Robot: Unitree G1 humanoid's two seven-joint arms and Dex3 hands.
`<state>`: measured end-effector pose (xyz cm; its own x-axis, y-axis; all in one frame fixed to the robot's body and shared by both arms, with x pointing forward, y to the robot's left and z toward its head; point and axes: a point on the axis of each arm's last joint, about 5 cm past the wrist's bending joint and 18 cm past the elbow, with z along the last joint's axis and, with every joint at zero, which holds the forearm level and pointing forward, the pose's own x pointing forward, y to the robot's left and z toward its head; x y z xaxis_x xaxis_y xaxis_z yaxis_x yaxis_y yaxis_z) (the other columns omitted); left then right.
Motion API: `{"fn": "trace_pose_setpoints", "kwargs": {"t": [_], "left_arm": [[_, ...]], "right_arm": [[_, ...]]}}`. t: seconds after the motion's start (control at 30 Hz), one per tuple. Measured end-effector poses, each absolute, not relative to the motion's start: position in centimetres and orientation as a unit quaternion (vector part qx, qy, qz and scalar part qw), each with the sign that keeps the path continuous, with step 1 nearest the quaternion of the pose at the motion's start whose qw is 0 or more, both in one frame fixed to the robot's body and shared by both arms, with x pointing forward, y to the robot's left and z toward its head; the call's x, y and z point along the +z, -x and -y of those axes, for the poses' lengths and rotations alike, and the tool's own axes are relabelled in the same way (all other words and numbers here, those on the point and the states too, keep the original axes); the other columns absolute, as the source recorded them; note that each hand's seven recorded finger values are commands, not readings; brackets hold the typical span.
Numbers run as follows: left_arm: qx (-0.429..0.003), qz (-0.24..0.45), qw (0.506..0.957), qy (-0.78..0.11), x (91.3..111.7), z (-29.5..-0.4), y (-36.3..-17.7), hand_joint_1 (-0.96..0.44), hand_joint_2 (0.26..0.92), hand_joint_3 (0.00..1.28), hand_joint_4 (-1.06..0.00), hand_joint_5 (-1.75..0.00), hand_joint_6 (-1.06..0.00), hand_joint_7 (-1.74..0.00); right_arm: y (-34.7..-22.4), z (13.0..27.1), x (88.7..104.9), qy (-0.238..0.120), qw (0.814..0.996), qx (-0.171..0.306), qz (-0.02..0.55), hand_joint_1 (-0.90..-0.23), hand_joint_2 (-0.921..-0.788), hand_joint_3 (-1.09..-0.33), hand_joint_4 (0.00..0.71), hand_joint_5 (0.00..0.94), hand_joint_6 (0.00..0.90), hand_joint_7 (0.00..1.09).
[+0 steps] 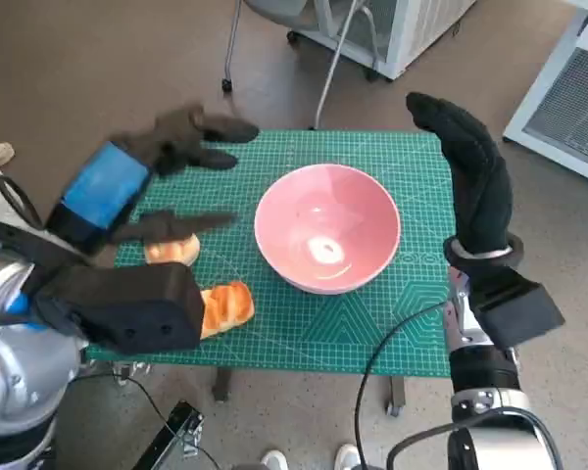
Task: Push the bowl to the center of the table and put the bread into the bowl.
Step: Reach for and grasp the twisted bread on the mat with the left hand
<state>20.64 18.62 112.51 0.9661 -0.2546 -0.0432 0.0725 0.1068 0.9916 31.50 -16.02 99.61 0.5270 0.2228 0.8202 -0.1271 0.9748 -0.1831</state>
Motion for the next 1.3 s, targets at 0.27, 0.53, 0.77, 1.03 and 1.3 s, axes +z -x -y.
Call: {"fn": "trace_pose_setpoints", "kwargs": {"t": [0.27, 0.53, 0.77, 1.03, 1.3], "left_arm": [[-0.206, -0.014, 0.700, -0.684, 110.0, -18.5, -18.4, -0.34, 0.704, 0.00, -0.03, -0.01, -0.13, -0.05], [-0.212, -0.042, 0.695, -0.686, 108.6, -18.6, -18.1, -0.32, 0.704, 0.00, -0.06, -0.01, -0.15, -0.04], [-0.227, -0.062, 0.694, -0.680, 106.9, -18.1, -18.3, -0.30, 0.707, 0.00, -0.08, -0.01, -0.16, -0.03], [-0.237, -0.110, 0.696, -0.669, 104.3, -18.0, -19.7, -0.30, 0.715, 0.00, -0.09, -0.01, -0.17, -0.02], [-0.218, -0.145, 0.695, -0.670, 102.2, -18.0, -21.0, -0.30, 0.731, 0.01, -0.11, -0.01, -0.19, -0.02]], "right_arm": [[-31.1, 16.5, 98.7, 0.050, 0.883, 0.093, 0.458, -0.458, -0.921, -0.631, 0.461, 0.005, 0.142, 0.94], [-31.1, 16.4, 98.8, 0.049, 0.882, 0.095, 0.458, -0.453, -0.921, -0.632, 0.460, 0.005, 0.144, 0.94], [-31.1, 16.4, 98.8, 0.050, 0.882, 0.094, 0.458, -0.451, -0.921, -0.634, 0.460, 0.005, 0.147, 0.93], [-31.1, 16.5, 98.8, 0.050, 0.883, 0.094, 0.458, -0.453, -0.921, -0.635, 0.461, 0.005, 0.148, 0.93], [-31.1, 16.5, 98.8, 0.051, 0.883, 0.096, 0.456, -0.459, -0.921, -0.631, 0.461, 0.005, 0.149, 0.93]]}}
